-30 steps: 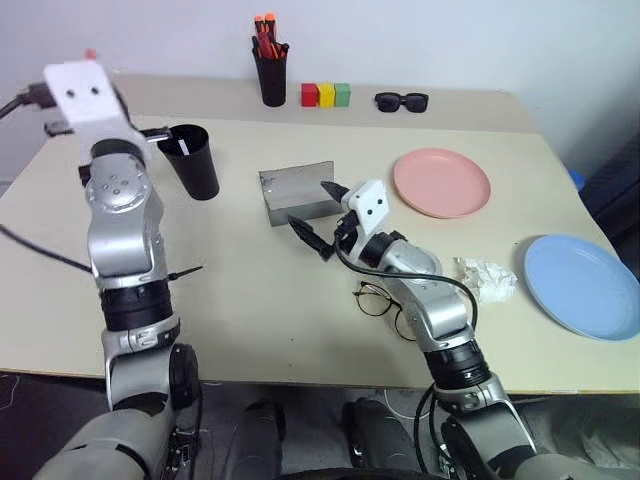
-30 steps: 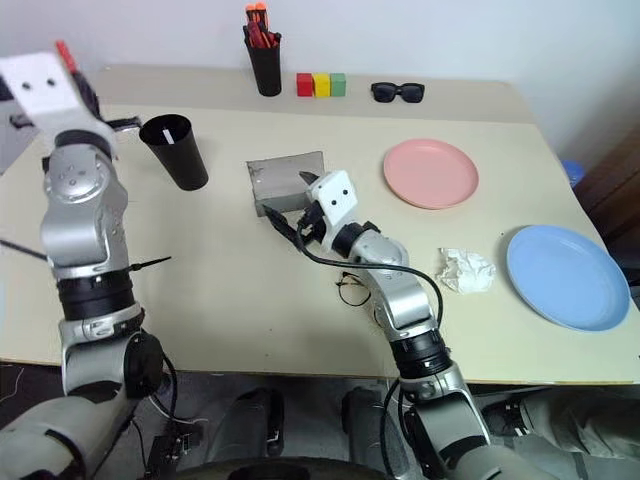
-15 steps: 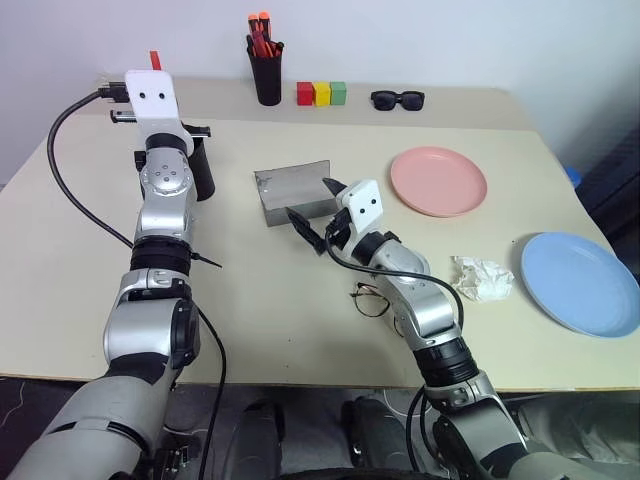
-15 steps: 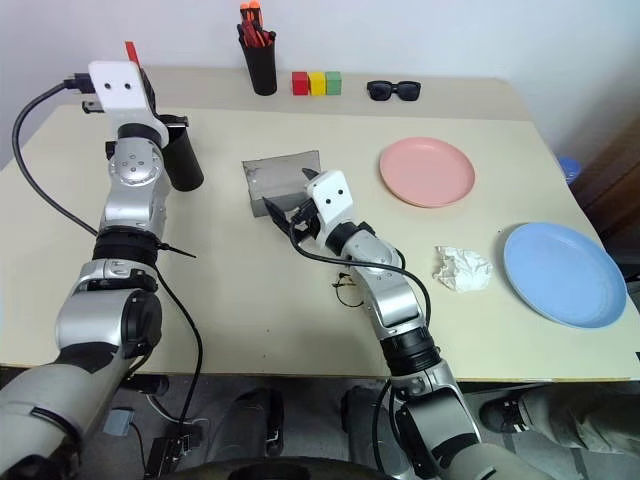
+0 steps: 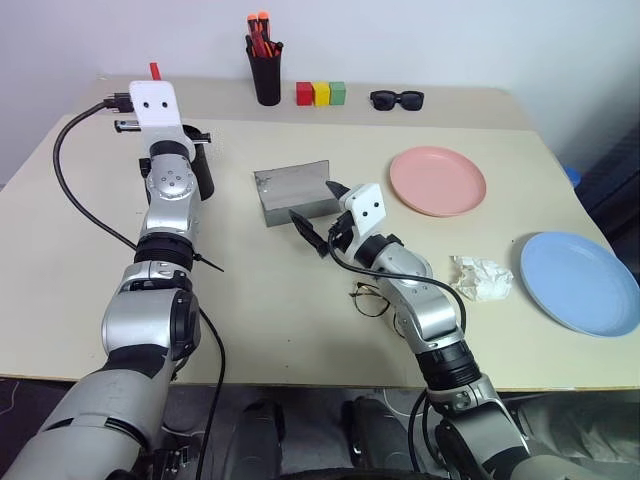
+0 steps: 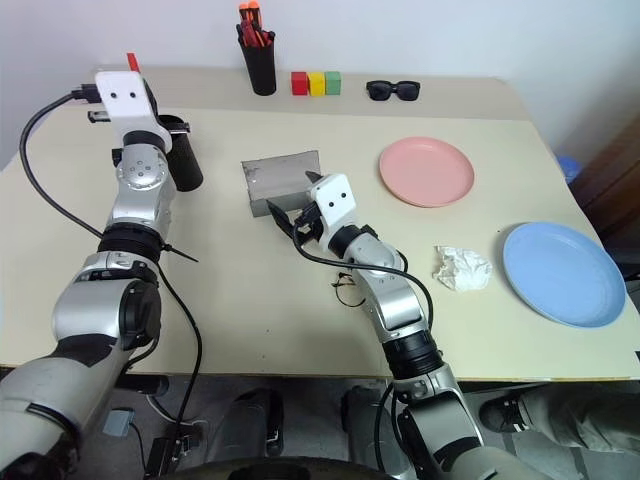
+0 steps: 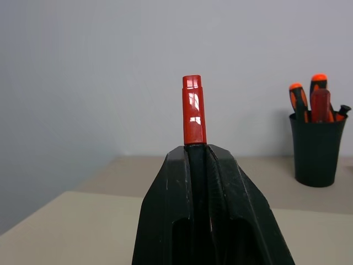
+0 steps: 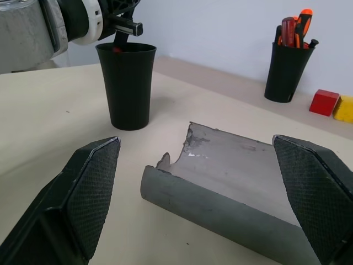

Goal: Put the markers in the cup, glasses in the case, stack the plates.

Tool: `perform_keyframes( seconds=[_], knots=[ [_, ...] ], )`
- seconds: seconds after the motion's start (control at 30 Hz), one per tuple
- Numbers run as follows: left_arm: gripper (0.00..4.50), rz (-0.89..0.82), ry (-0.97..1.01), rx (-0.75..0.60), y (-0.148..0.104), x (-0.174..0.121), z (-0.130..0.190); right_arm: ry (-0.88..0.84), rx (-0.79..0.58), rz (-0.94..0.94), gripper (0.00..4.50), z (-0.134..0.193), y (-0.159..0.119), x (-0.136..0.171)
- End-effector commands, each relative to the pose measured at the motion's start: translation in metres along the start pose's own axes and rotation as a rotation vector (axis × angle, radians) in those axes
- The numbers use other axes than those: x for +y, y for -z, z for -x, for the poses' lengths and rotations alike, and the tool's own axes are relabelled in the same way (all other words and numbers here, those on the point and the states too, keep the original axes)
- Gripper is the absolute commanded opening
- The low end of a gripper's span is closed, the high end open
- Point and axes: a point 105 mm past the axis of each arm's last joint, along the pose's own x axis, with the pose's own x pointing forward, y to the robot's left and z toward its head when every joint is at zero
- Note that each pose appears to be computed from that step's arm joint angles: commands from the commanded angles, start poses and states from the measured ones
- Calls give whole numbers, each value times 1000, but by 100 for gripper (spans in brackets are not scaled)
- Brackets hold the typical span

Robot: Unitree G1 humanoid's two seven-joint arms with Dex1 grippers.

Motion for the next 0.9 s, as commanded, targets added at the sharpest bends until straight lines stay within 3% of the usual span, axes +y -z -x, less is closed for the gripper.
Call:
perform_keyframes(
  seconds=[0.03,0.13,0.3,0.43,0.5,0.57,0.67,0.77,0.9],
  knots=[
    [89,20,-24,-73,-22,5,-6,-11,-53,16,450,-1,-15,1],
    [220,3,-37,-78,-23,7,-6,-15,-53,15,450,-1,-15,2],
    [220,23,-46,-88,-25,8,-5,-16,-53,19,450,0,-16,1],
    [220,99,27,-167,-49,-2,-8,-31,-48,70,450,2,-23,-7],
    [220,134,234,-222,-70,-31,-4,-53,-10,156,450,10,-27,-22],
    [220,146,502,-196,-74,-66,9,-83,38,221,450,24,-30,-38],
    [311,80,761,-45,-50,-98,30,-117,92,262,450,43,-33,-54],
    [444,14,869,43,-28,-118,46,-127,141,297,450,61,-36,-71],
    [444,-54,1017,210,9,-137,67,-130,195,314,450,82,-39,-83]
  ],
)
